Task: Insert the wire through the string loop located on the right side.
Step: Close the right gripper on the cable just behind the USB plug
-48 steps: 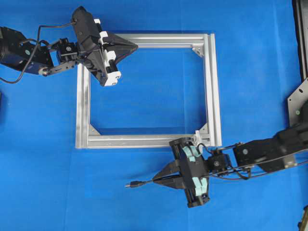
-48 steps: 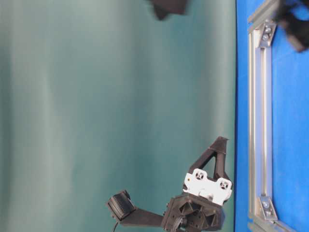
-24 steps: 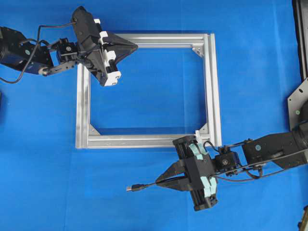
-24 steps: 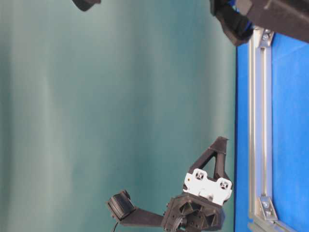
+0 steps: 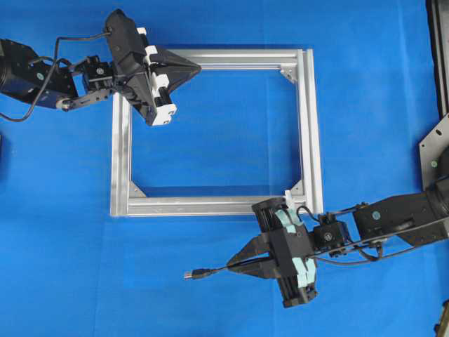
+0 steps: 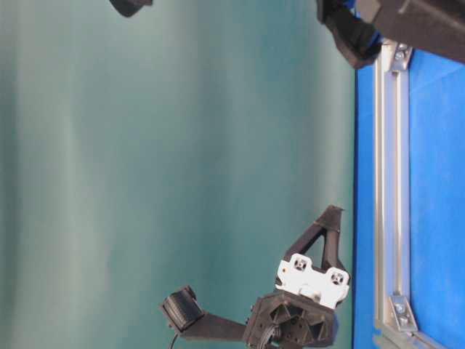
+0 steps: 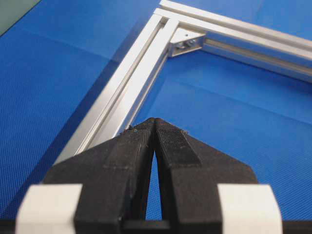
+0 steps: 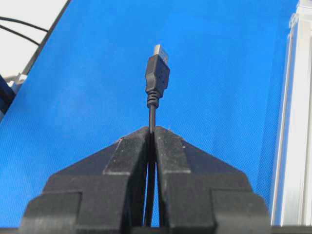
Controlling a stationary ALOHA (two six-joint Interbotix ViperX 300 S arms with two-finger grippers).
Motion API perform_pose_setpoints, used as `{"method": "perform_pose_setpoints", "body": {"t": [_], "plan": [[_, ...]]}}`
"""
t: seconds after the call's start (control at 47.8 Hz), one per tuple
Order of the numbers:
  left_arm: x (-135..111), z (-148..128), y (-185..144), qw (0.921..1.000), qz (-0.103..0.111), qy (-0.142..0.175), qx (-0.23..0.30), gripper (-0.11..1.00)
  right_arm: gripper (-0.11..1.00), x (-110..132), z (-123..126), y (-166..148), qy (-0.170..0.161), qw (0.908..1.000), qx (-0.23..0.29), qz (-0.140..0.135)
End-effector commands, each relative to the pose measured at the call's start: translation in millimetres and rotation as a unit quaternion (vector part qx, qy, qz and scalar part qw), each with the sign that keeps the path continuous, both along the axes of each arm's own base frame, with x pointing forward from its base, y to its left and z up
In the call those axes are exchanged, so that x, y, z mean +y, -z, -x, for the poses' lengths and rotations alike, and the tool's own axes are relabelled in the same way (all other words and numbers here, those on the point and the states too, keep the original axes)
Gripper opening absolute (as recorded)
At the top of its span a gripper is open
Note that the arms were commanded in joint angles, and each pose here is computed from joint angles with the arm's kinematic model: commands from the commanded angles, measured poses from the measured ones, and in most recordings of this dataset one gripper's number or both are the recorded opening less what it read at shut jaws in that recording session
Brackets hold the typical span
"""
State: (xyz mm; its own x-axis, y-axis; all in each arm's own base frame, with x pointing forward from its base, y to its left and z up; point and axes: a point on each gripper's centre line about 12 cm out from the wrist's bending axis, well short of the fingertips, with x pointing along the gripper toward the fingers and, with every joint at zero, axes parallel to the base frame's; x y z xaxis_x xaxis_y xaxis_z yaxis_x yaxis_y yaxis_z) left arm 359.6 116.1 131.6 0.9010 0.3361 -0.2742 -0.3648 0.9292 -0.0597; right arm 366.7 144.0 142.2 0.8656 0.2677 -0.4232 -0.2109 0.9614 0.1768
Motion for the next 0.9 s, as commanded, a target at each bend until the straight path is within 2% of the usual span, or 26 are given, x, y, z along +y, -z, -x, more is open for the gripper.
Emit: {"method": "perform_pose_setpoints", "body": {"t": [0.0,0.627,0.878], "plan": [[0,-2,-15,0.9997,-0.008,0.002,-0.023,0.00,-0.02,2,-3,-15,-0.002,0.9998,-0.020,-0.007],[-1,-2,-15,0.9997,-0.008,0.002,-0.023,0.00,-0.02,1,0,-14,-0.002,0.9998,-0.017,-0.006],[-1,-2,-15,0.9997,-0.007,0.002,-0.024,0.00,-0.02,-11,32,-8,0.000,1.0000,0.000,-0.004]]}}
